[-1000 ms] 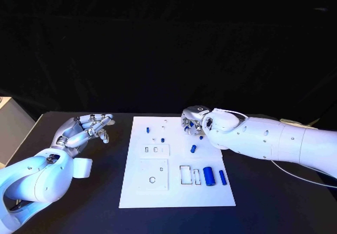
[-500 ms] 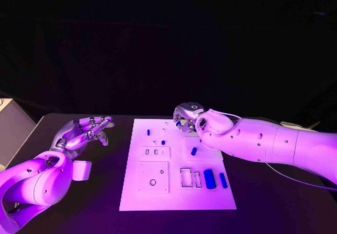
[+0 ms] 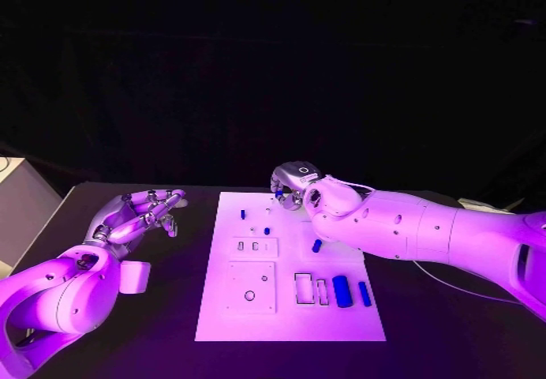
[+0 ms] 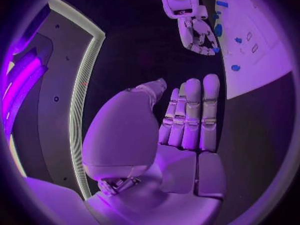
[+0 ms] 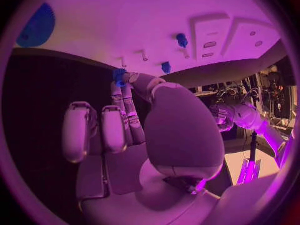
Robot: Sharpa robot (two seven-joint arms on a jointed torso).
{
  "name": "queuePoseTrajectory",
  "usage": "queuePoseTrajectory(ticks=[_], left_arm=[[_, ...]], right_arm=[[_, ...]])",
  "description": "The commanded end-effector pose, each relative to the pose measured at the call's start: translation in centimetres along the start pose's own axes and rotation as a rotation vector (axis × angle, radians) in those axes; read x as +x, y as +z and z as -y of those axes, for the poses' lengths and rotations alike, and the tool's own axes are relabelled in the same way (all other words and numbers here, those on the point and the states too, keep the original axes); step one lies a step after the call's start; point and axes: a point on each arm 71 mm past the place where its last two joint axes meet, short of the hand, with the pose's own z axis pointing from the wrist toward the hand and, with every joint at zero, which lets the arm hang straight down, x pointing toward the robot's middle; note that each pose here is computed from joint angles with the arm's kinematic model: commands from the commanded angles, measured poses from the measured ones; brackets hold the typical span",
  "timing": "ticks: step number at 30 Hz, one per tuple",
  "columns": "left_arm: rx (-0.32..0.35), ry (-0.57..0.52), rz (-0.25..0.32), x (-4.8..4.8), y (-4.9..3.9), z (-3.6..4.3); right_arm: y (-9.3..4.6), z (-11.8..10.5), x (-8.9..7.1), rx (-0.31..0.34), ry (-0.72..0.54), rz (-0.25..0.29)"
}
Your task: Assemble the parts on the task board
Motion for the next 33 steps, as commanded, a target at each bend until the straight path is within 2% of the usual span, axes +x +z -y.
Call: queuePoseTrajectory(ticks=[1,13,33], left_arm=[[0.008,-0.005,-0.020,0.34,-0.01,0.13],[0.009,-0.005,-0.024,0.48,-0.09,0.22],[0.009,-0.008,-0.030,0.57,-0.09,0.27]], right_arm=[[0.2,-0.1,0.1,-0.009,-0.003,0.010],[0.8,-0.3,0.7,-0.005,-0.011,-0.019],[0.8,-0.2,1.5,0.000,-0.022,-0.054]])
